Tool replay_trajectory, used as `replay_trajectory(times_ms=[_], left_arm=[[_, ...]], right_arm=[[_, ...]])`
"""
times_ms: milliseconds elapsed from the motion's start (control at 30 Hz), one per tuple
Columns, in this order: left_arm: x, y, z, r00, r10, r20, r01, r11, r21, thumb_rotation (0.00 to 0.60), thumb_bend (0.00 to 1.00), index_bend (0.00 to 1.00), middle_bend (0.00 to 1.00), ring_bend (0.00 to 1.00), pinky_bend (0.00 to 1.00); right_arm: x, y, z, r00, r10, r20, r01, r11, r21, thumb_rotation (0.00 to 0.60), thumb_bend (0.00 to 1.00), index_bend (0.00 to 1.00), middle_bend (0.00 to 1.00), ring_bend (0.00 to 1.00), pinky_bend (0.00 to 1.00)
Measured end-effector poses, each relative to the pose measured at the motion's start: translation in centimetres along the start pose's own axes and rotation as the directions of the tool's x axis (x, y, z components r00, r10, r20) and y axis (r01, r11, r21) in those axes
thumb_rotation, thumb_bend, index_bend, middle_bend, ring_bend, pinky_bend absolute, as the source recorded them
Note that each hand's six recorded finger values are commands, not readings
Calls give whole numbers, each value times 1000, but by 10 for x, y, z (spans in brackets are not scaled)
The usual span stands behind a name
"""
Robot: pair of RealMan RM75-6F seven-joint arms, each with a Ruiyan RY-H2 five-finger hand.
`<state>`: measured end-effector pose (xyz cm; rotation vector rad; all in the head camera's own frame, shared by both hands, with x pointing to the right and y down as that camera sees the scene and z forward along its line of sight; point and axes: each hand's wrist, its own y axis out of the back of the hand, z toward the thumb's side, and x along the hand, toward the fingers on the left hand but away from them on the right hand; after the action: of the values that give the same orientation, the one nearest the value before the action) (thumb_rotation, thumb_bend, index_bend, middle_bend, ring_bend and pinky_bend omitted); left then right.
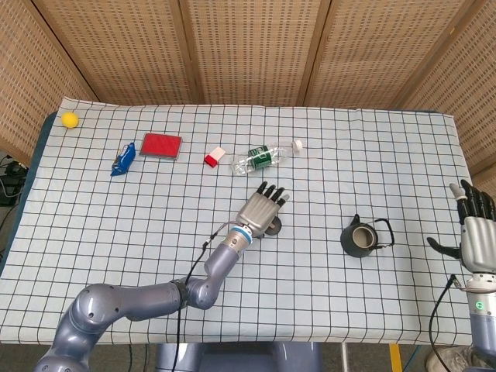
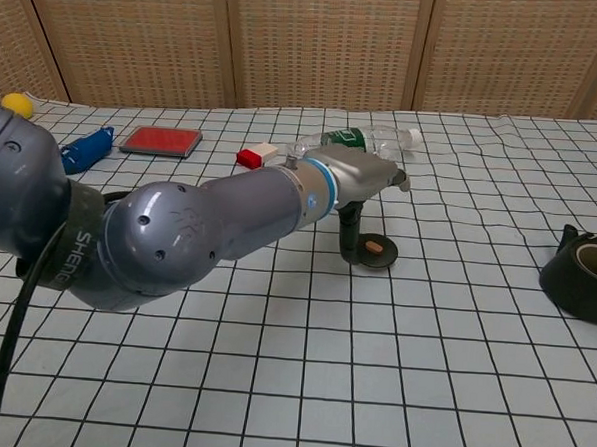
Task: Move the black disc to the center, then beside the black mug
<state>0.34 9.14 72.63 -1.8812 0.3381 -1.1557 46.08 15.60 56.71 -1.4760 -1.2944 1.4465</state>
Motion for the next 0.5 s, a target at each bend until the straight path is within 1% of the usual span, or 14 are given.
replay_trajectory(times_ms=[133,233,333,400,500], left_arm=[[-11,5,-9,1000,15,-5,-16,1000,-25,600,67,0,0,0,0],[-25,10,-21,999,41,-16,-42,998,-50,600,68,0,0,0,0],[-49,15,-47,995,85,-49,-88,994,-69,600,69,0,0,0,0],[-71,17,-70,990,111,-84,-118,990,-79,600,69,0,0,0,0],[-109,17,-111,976,142,-164,-156,985,-75,600,68,0,0,0,0]], right_arm=[[0,-1,1,1000,4,-1,-4,1000,2,600,227,68,0,0,0],[1,-4,2,1000,10,-6,-10,1000,9,600,227,68,0,0,0],[2,-8,6,1000,20,-16,-19,1000,20,600,216,68,0,0,0],[2,-9,8,999,23,-23,-22,999,26,600,193,68,0,0,0],[3,-11,13,999,23,-38,-22,999,41,600,171,68,0,0,0]])
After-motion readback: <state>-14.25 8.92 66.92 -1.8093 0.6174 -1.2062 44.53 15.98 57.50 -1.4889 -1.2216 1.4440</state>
